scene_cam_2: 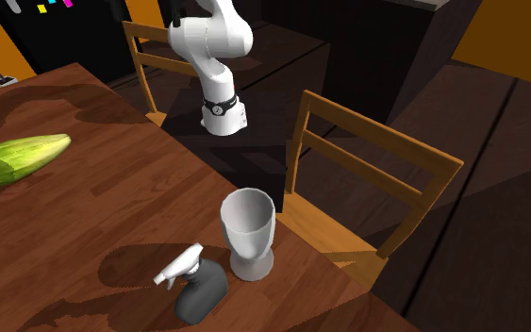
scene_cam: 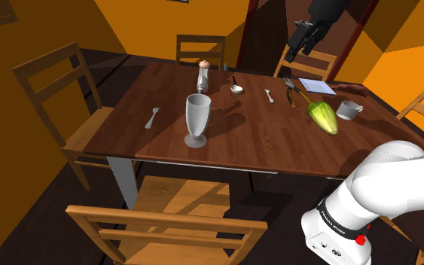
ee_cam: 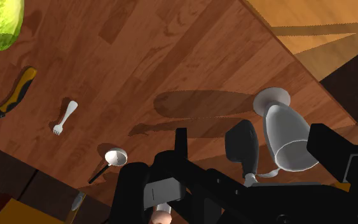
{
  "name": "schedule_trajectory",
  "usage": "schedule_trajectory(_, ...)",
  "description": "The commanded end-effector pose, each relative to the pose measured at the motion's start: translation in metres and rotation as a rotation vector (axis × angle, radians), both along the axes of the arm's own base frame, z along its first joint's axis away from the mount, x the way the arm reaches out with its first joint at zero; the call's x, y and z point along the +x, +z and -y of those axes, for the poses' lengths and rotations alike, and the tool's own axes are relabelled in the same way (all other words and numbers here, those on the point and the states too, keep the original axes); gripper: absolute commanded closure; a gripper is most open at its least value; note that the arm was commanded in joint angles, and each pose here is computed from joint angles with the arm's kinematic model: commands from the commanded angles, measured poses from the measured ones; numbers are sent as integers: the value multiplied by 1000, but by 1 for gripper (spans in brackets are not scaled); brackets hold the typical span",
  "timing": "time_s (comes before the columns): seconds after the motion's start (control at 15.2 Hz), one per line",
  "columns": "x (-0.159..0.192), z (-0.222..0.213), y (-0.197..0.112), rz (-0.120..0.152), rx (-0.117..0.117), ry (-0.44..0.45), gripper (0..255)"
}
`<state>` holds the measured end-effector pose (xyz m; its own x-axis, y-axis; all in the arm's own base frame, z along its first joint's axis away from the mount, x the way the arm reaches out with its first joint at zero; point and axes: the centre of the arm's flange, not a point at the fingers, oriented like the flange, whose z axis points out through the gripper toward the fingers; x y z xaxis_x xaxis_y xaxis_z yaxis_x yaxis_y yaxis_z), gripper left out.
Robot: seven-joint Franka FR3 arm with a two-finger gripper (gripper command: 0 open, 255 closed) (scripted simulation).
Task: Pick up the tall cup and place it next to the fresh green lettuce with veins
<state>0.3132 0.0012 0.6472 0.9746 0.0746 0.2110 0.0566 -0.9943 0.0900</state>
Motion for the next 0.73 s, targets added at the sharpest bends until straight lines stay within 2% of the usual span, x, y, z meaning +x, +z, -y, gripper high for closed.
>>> schedule_trajectory(0.0,0,0,0,0,0,0,0)
schedule_trajectory(0.66,105,-52,-75,-96,45,-80,0)
